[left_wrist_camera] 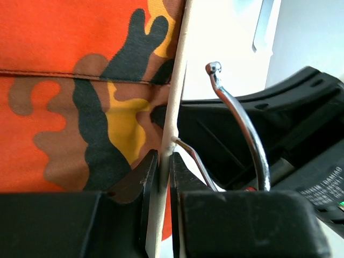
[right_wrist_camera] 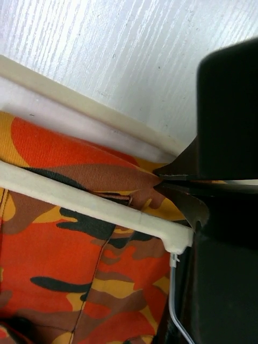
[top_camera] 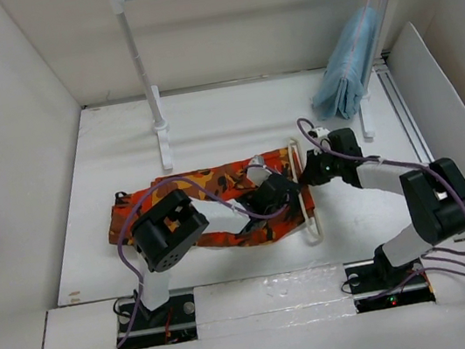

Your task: Place the trousers on the hanger

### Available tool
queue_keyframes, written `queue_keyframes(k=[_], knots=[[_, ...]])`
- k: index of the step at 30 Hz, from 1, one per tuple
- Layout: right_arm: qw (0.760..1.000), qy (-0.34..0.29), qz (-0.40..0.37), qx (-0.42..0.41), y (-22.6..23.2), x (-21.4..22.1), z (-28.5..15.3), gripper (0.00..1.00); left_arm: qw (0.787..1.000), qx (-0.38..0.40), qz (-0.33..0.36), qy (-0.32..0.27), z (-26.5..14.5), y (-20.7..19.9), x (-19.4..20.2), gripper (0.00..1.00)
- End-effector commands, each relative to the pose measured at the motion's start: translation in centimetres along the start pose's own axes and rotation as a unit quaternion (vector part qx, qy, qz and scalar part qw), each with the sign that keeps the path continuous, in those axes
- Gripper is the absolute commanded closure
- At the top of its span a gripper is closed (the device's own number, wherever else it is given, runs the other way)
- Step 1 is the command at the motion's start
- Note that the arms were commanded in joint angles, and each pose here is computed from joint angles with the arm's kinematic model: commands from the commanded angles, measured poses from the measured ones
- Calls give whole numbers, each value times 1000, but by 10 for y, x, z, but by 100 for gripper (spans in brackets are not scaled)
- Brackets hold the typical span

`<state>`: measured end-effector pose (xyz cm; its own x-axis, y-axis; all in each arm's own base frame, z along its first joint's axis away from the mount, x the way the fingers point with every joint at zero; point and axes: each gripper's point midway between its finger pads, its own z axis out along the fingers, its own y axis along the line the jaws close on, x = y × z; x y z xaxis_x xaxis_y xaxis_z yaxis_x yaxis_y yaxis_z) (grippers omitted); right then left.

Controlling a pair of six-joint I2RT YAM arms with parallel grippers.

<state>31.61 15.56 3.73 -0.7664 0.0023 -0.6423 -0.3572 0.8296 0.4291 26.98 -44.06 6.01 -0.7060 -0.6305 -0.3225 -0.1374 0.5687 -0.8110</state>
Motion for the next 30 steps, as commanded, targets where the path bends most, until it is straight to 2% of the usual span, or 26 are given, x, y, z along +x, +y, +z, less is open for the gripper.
queue_keyframes(k=[1,6,15,25,30], knots=[[999,-52,-10,-10,10,-38,-13,100,998,-58,29,-13,0,34,-14,100],[993,-115,-9,27,-7,-80,-61,100,994,-85,62,-33,-11,52,-29,100],[980,-155,36,122,-56,-77,-133,100,983,-133,106,-63,-41,87,-74,100],[971,-163,70,159,-96,-89,-126,100,970,-150,174,-75,-82,102,-96,100],[972,-154,72,165,-112,-94,-111,100,957,-137,249,-67,-85,93,-98,100]])
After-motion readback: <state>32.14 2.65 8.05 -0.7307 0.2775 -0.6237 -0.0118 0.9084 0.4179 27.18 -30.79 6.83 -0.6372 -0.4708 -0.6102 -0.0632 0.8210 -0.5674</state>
